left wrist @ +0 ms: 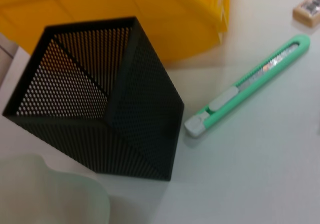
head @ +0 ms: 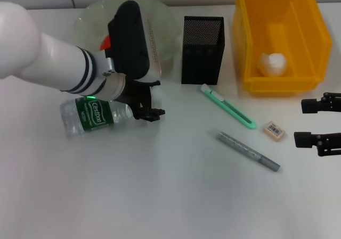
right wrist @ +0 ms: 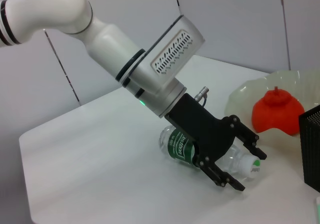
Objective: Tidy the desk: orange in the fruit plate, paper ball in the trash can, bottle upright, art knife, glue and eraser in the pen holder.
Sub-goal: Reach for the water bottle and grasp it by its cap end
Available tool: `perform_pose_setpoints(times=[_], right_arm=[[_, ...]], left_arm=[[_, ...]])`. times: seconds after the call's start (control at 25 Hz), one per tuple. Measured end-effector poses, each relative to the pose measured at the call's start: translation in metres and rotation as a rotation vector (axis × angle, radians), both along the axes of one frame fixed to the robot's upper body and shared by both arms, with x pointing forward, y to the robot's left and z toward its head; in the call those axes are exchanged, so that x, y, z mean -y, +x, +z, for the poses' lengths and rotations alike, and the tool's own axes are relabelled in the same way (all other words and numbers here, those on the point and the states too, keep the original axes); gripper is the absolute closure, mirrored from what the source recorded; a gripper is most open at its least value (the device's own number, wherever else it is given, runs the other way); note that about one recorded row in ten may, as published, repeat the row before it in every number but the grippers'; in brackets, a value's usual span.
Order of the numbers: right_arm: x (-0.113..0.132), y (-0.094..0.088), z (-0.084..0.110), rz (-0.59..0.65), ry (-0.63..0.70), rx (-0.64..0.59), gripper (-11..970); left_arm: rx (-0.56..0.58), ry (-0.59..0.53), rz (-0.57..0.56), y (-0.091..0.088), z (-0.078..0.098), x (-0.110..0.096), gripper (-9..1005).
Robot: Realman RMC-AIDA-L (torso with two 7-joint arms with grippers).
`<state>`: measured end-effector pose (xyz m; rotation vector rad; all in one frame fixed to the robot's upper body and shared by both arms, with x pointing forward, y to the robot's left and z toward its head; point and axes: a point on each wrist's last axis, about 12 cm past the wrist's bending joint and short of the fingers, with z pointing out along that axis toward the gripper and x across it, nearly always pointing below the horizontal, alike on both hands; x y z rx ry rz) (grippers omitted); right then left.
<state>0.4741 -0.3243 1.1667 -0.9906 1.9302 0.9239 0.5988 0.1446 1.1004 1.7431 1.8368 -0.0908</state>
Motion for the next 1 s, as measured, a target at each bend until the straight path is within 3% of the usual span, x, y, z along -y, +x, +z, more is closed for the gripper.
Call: perform_pose_setpoints(times=[0.28, 0.8, 1.0], right_arm=[[-0.001, 0.002, -0.001, 0.001, 0.007, -0.005, 135], [-0.001, 0.002, -0.002, -0.007, 0.015, -0.005, 136], [-0.002, 0.002, -0.003, -0.003, 0.024, -0.008, 136]], left_arm=[[0.008, 0.045, 0.025, -0.003, 0.002, 0.006, 306], [0.028, 0.044, 0.014, -0.011, 0.004, 0.010, 421], [0.042, 0.023, 0.021, -0.015, 0.006, 0.006, 548]])
